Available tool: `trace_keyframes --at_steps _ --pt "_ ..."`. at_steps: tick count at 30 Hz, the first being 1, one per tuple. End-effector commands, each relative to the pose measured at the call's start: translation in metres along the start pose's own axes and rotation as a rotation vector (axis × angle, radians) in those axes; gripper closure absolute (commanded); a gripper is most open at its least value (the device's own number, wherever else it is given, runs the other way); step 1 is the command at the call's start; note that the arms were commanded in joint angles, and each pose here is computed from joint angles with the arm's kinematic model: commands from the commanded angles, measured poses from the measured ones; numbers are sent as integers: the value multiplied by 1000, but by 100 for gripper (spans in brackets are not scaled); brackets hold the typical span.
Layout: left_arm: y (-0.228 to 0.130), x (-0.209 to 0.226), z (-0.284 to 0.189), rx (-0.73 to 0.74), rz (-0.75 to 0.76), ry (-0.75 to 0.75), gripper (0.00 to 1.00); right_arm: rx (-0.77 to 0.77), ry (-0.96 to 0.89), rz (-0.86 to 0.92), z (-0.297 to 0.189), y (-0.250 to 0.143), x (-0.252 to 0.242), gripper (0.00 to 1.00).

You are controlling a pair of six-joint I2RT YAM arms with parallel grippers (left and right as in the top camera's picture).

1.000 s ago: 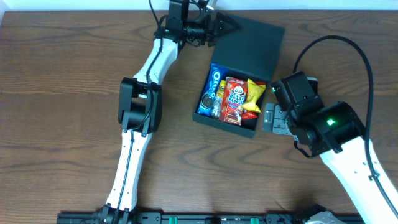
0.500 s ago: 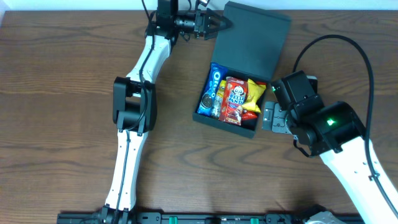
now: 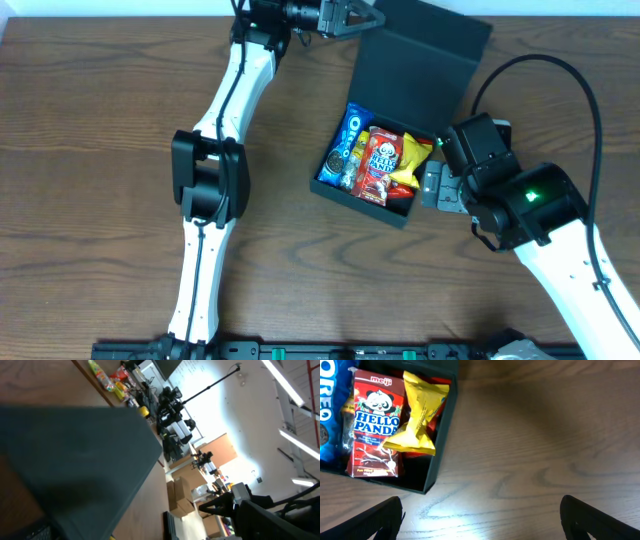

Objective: Pack container
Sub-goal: 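Pull the lid forward with the left gripper to close the box, then swing the lid down over the box with the left gripper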

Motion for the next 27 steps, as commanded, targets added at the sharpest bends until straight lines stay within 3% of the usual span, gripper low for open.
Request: trace_keyframes --at_steps 1,13,19,20,21,22,23,27 --pt "0 -12 -2 15 -1 -9 4 -12 -27 14 0 2 -5 1" --pt "0 -28 0 18 23 -11 4 -65 -96 25 -1 12 -15 1" --pt "-14 -8 -4 16 -69 9 3 -64 -97 24 -1 12 -15 1" --pt "-22 6 -6 -25 -105 89 3 -64 -97 24 -1 12 -15 1" --pt "-42 33 -15 -59 -125 340 3 -64 -97 24 -1 12 -15 1" --pt "-68 47 -26 3 -89 566 4 -64 -98 24 -1 12 -15 1" --pt "-88 46 -30 80 -70 697 4 -64 -98 25 -1 12 -15 1" --pt "-103 19 -16 148 -1 791 4 -81 -100 4 -1 16 -15 1"
Point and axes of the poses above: each gripper's point midway between its finger pads, its own z axis out along the fingers, its own x axis along the line the jaws close on, y = z × x, the point moved 2 cm from there along -z, back along the fingers, and after that the axes turned 12 degrees about -z, right-handed, at the moved point
